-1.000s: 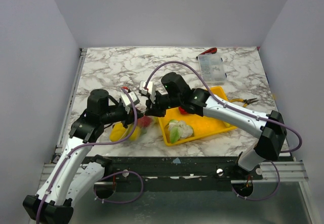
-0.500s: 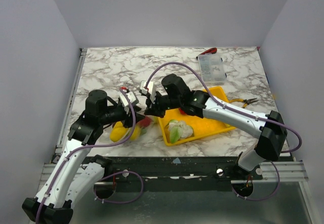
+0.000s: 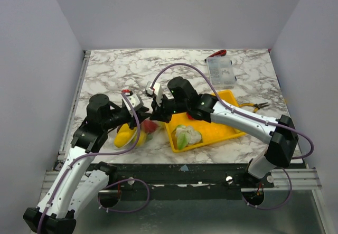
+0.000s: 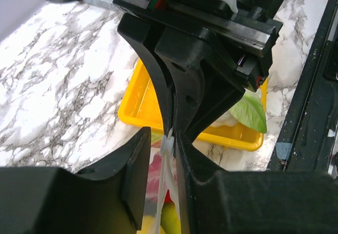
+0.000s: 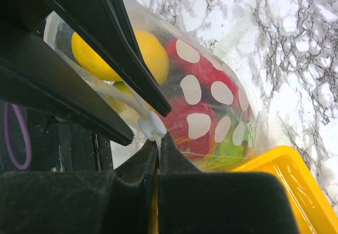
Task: Place the food in the zip-top bag and seal the zipper
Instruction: Zip the zipper food storage bag at the center of the board.
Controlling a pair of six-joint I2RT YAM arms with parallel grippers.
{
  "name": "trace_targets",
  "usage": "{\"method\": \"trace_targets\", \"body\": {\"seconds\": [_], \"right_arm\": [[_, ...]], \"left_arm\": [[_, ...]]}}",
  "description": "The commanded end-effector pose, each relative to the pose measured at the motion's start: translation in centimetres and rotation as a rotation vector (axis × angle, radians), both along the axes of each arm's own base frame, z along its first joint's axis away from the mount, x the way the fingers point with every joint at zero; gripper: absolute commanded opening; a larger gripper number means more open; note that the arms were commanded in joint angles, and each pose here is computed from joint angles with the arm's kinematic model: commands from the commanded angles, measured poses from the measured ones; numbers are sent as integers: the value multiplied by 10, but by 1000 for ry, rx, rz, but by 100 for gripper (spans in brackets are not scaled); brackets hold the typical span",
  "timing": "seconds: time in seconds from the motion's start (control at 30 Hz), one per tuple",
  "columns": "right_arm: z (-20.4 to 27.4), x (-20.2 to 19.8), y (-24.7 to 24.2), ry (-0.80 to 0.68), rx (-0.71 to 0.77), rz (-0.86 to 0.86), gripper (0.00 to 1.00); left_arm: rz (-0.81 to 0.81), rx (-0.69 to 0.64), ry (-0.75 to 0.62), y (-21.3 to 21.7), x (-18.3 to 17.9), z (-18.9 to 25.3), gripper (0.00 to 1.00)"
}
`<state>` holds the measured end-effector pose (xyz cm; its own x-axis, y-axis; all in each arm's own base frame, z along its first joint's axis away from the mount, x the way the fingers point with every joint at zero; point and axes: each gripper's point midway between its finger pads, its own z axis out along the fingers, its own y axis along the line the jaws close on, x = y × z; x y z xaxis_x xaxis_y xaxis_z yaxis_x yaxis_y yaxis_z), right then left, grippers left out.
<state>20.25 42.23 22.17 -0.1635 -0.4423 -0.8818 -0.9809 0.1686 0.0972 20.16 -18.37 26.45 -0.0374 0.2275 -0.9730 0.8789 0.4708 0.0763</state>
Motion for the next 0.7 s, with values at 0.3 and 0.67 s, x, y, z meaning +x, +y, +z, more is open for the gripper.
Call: {"method": "trace_targets", "body": {"seconds": [0.3, 0.67], "right_arm": [[12, -3, 10, 18, 31, 9, 0], [11, -3, 9, 22, 41, 0, 0]], "left_arm": [[-50, 9, 26, -5, -5, -12, 16], [-79, 24, 75, -6, -12, -15, 21]]}}
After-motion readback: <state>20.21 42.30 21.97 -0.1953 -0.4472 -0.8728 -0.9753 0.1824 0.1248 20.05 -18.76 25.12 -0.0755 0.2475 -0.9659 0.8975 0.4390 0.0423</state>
